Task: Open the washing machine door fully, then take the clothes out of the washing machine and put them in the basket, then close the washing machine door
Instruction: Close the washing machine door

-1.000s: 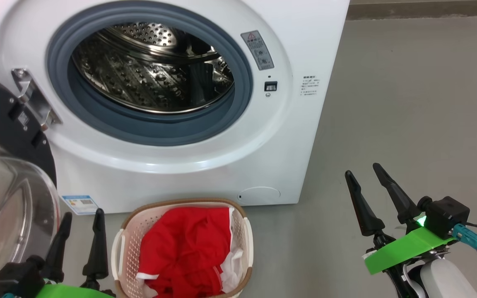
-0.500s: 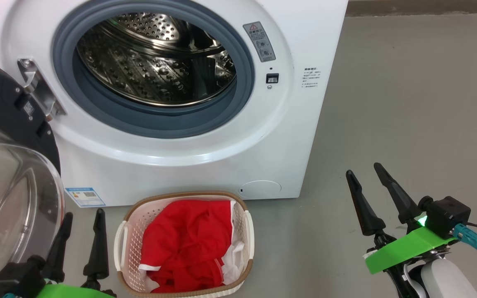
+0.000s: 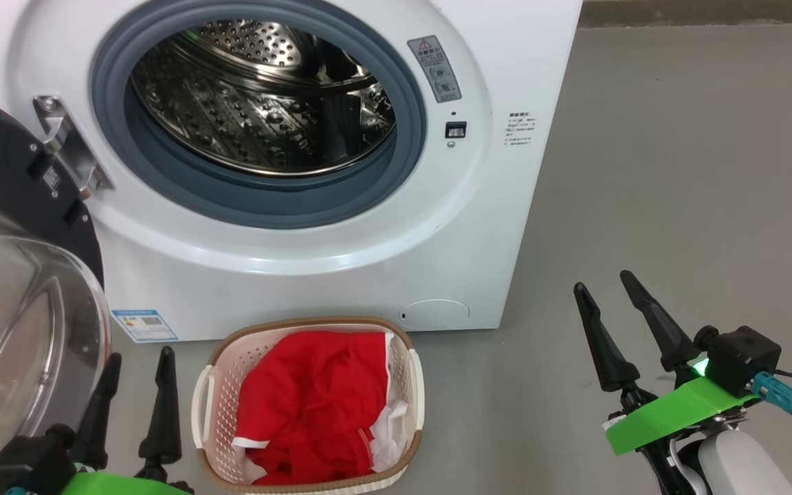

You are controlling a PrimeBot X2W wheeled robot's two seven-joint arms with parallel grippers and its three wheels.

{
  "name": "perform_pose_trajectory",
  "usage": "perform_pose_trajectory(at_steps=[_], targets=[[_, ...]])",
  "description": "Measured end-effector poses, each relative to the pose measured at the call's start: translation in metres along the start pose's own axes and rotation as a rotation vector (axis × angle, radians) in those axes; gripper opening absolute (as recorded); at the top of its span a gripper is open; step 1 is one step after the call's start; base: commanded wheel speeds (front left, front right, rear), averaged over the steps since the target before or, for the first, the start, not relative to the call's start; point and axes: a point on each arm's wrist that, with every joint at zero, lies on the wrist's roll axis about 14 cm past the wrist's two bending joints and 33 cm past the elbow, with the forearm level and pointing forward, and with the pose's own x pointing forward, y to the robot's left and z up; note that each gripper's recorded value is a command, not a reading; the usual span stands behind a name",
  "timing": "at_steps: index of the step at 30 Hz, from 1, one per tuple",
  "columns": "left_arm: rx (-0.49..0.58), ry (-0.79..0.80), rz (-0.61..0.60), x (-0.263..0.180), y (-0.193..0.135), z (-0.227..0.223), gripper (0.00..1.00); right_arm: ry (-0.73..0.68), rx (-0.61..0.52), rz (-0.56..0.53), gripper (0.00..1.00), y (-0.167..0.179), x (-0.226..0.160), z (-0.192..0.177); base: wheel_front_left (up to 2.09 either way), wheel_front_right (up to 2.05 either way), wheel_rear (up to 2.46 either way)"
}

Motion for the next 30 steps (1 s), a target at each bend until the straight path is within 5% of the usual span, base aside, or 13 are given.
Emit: perform_pose_trajectory(at_steps=[30], targets=[[0.052, -0.049, 0.161, -0.039, 0.046, 0.020, 1.00, 0.045, 0.047, 0.169, 1.00, 0.058, 0.030, -0.023, 0.00, 0.00, 0.00]])
